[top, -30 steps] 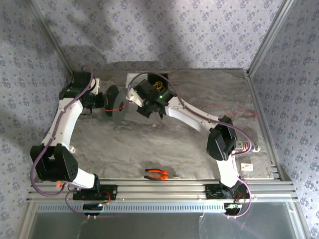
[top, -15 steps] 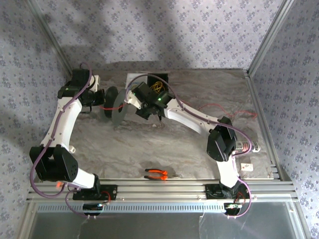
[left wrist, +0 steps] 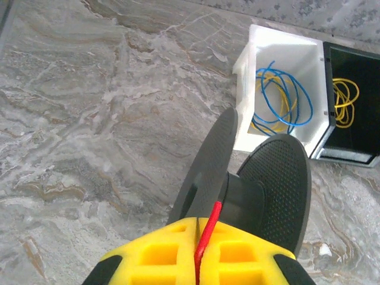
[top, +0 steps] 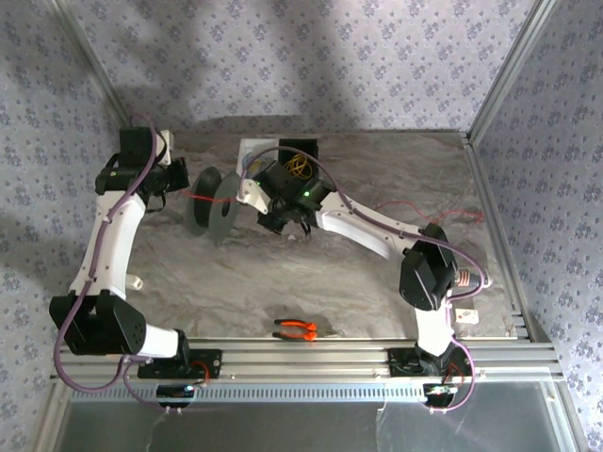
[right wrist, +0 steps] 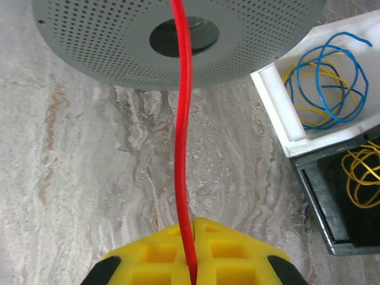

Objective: Wrap the cables

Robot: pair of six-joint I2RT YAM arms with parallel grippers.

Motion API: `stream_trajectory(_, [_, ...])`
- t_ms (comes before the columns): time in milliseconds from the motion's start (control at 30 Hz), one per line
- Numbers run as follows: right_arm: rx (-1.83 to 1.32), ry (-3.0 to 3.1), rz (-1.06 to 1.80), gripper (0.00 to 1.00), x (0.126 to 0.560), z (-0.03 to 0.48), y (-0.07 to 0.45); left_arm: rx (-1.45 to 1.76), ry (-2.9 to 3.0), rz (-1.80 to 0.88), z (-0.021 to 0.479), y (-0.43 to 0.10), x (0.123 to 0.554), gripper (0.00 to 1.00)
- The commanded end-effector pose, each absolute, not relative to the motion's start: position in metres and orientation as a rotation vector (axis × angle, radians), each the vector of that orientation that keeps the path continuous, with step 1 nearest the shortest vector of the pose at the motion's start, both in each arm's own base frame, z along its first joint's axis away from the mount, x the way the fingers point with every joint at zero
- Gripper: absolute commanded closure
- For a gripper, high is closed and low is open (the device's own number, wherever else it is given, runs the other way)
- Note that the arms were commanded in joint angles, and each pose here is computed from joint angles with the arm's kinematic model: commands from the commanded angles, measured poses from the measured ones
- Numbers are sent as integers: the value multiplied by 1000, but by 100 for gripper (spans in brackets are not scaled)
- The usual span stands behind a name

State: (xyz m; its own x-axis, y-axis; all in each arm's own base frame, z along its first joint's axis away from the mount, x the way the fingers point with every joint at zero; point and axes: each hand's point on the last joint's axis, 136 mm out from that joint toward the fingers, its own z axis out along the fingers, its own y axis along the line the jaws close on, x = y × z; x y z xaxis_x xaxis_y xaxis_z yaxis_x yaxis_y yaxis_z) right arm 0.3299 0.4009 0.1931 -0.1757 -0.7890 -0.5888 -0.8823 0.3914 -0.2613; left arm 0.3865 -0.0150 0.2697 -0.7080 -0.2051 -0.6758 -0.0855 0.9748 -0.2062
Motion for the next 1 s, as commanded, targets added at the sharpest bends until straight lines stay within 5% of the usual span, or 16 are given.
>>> stream_trajectory(0, [-1534, 2118, 173, 100, 303, 166, 373, -327, 2131, -77, 326, 25, 400, 100])
stream_trajectory(300, [-1737, 2137, 274, 100, 266, 139, 379, -503, 1983, 14, 347, 57, 396, 100])
stream_trajectory(500, [-1681, 2137, 234, 100, 278, 139, 383, -405, 2057, -73, 339, 38, 400, 100])
stream_trajectory(767, [-1692, 2076, 263, 100, 276, 151, 390, -191, 2307, -251, 291, -5, 375, 60])
stream_trajectory(967, [-1679, 2101, 260, 100, 272, 146, 390, -159, 2430, -231, 258, -9, 361, 50])
